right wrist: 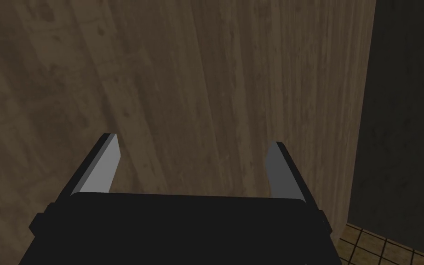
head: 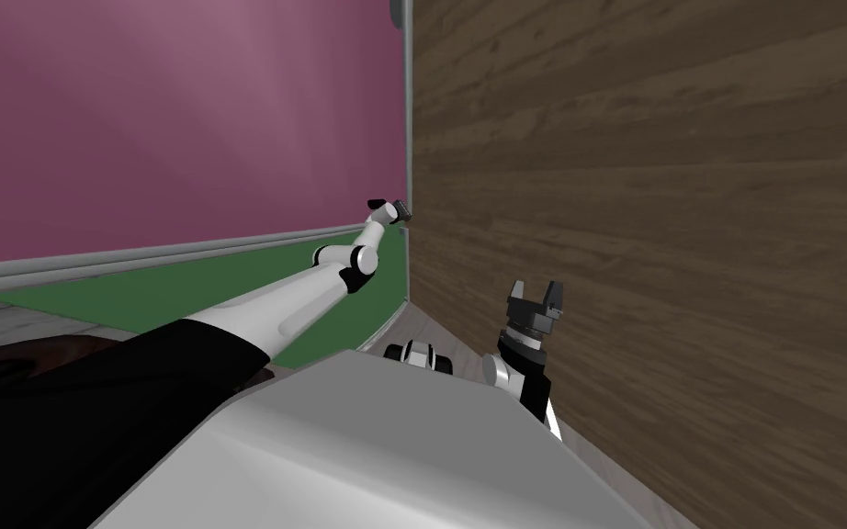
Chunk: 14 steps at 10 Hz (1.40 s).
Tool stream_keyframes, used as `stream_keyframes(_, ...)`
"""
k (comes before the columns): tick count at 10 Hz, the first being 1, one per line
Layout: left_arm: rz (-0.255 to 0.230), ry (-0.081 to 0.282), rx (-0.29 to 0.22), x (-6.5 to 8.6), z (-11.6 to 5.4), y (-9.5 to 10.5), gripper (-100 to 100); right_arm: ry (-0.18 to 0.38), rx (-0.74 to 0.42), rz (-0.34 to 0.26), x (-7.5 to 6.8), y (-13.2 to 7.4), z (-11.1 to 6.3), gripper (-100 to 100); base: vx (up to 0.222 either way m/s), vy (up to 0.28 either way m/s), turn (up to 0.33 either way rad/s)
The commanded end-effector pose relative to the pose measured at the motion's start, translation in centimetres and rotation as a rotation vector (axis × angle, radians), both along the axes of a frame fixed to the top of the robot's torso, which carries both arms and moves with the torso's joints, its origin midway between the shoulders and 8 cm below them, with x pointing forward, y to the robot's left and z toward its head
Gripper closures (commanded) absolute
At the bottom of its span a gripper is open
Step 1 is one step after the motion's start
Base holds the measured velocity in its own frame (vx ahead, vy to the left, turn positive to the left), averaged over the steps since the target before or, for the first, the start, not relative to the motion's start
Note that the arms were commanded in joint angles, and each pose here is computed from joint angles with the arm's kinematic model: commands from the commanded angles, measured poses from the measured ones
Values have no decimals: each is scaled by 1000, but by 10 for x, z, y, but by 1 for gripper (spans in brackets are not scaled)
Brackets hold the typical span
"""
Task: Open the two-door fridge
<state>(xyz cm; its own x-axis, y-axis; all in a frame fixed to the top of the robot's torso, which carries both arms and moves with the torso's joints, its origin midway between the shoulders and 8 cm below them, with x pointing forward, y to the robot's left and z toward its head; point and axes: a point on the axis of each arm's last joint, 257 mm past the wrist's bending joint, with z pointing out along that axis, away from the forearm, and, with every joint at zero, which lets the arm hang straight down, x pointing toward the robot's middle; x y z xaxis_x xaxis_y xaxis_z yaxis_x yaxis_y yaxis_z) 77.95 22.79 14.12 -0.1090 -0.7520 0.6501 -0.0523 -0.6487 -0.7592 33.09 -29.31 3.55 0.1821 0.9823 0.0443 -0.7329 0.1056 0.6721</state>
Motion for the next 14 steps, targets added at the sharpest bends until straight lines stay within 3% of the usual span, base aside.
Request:
stream_keyframes(1,-49,2,-1,-1,-1,-33,100,0,0,0,0,0,0,0,-247,56,-156)
stream_keyframes(2,-49,2,-1,-1,-1,-33,100,0,0,0,0,0,0,0,-130,27,-62)
stream_keyframes(3,-99,4,-2,-3,-1,-67,100,0,0,0,0,0,0,0,-198,34,-117)
stream_keyframes(7,-199,8,-3,-13,-2,-133,100,0,0,0,0,0,0,0,-283,41,-152)
stream_keyframes(8,-199,8,-3,-13,-2,-133,100,0,0,0,0,0,0,0,-169,30,-69)
stream_keyframes(9,-250,9,-3,-20,-2,-167,100,0,0,0,0,0,0,0,-216,20,-136)
stream_keyframes(11,-241,12,-4,-18,-1,-161,100,0,0,0,0,0,0,0,-144,6,-57)
stream_keyframes(12,-295,17,-2,-26,-4,-196,100,0,0,0,0,0,0,0,-175,95,-132)
stream_keyframes(13,-295,17,-2,-26,-4,-196,100,0,0,0,0,0,0,0,-230,110,-134)
stream_keyframes(14,-320,17,-2,-31,-4,-212,100,0,0,0,0,0,0,0,-188,62,-105)
